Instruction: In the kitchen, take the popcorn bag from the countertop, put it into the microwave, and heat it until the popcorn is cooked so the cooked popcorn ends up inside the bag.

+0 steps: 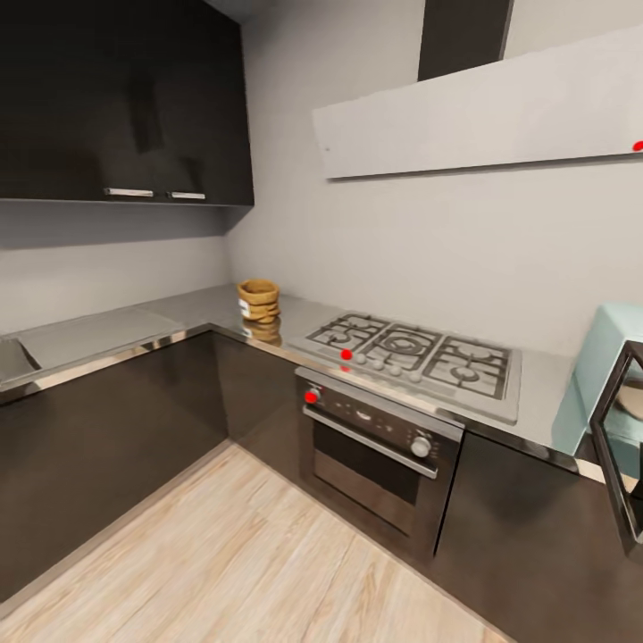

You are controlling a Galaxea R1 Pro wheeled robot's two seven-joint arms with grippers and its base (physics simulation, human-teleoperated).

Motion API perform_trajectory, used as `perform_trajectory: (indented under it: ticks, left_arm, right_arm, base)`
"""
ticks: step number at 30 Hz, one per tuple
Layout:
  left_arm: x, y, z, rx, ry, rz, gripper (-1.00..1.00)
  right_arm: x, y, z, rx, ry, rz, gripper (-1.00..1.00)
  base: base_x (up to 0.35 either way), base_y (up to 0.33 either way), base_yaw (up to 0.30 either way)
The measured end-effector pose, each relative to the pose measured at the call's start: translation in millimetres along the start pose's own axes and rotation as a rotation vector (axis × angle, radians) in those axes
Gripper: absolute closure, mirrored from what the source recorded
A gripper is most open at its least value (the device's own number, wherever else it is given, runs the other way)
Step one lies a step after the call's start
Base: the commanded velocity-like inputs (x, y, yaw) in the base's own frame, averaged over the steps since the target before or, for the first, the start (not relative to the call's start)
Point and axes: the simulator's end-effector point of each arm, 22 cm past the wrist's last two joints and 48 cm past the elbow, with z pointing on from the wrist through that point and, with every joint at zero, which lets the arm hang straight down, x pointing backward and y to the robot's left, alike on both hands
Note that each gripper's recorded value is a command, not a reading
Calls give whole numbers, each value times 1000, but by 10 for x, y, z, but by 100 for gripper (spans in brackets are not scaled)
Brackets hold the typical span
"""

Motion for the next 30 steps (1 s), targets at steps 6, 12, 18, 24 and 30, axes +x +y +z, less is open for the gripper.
perform_trajectory:
  ticks: [6, 12, 18, 24, 30]
  left_arm:
    - [12, -12, 0, 2, 2, 6, -100]
    - [23, 0, -2, 0, 4, 4, -100]
    - [25, 3, -2, 0, 5, 3, -100]
    - [22, 11, -2, -1, 4, 2, -100]
    - [22, 13, -2, -1, 4, 2, -100]
  right_arm:
    - [1, 5, 0, -2, 1, -7, -100]
    - [-5, 9, -2, -4, -1, -16, -100]
    - [-10, 26, -2, -8, -3, -22, -100]
    - [-9, 42, -2, -15, -3, -81, -100]
    - [-15, 71, -2, -24, -6, -156, -100]
  base:
    - [0, 0, 3]
    - [185, 0, 0]
    - [320, 0, 0]
    - [318, 0, 0]
    - [280, 0, 0]
